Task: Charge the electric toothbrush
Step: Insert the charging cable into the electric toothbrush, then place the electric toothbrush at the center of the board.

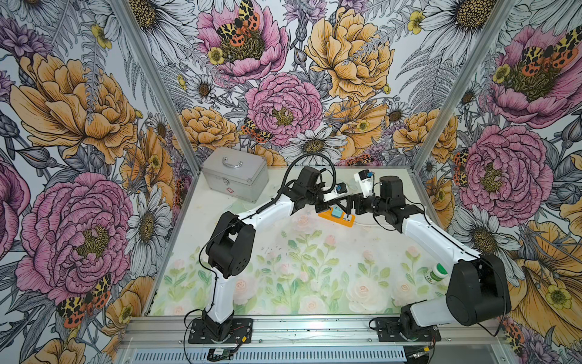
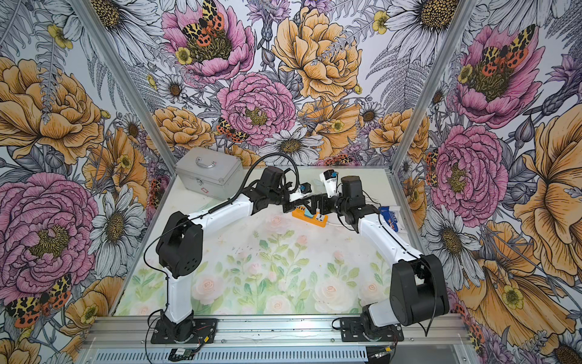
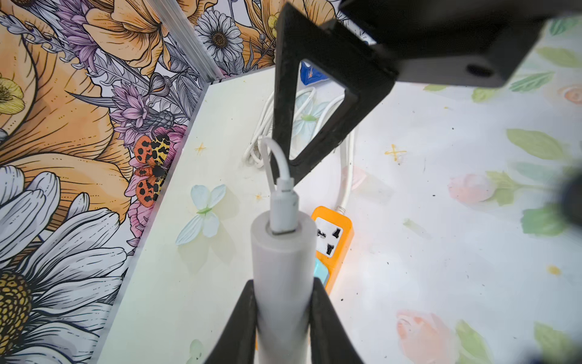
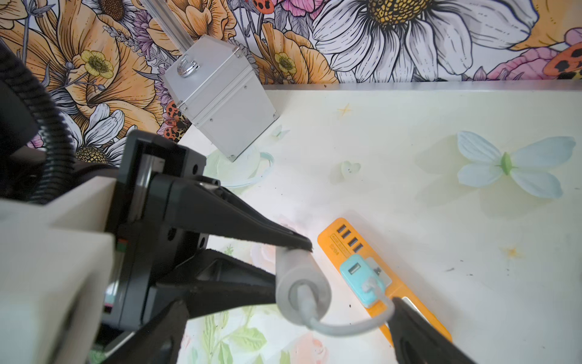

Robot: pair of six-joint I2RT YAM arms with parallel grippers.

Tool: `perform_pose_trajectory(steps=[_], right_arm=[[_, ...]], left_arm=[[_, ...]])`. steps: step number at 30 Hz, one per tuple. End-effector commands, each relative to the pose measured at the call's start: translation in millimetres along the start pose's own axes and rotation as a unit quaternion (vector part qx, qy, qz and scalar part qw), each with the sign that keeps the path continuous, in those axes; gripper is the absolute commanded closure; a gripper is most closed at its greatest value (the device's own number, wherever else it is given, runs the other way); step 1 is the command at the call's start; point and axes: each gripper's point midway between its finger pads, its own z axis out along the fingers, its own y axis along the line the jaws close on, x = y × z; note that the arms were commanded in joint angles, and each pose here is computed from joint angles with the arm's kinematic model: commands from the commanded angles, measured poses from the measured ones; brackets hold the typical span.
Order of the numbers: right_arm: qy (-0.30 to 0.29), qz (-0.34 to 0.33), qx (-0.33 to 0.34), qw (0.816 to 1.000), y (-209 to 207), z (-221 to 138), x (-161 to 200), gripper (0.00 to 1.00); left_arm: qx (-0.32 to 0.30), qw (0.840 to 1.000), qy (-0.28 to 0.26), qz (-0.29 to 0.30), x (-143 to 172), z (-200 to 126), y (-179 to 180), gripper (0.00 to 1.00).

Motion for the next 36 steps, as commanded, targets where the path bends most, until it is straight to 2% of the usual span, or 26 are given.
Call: perform_pose_trajectory(steps=[1,9,14,21,25,36], right_arm=[[0.029,0.016,-0.030,0.999,11.6,-2.9,18.1,0.00],[0.023,0.028,-0.004,0.999,0.1,-16.9,16.9,0.00],[0.005,0.025,0.036,0.999,-10.5,-43.5,14.6,0.00],[-0.055,0.035,0.149,0.987,-38.1,-89.6,-1.7,0.00],[-0.060,0.044,0.158,0.985,-42.1,-89.7,-6.8,0.00],[-0.033,0.068,0.163,0.984,-56.4,-74.7,6.9,0.00]], left_arm=[[-0.013,0.999,-0.010,0.041,-20.5,3.1,3.3,1.00],[0.002,0.998,0.062,0.025,27.6,12.3,-3.1,1.00],[0.010,0.995,0.104,0.010,57.1,6.2,-10.1,1.00],[0.045,0.986,0.160,0.025,86.2,0.0,-44.7,1.00],[0.064,0.976,0.203,0.040,104.2,11.6,-65.4,1.00],[0.100,0.963,0.243,0.068,124.2,40.4,-103.5,1.00]])
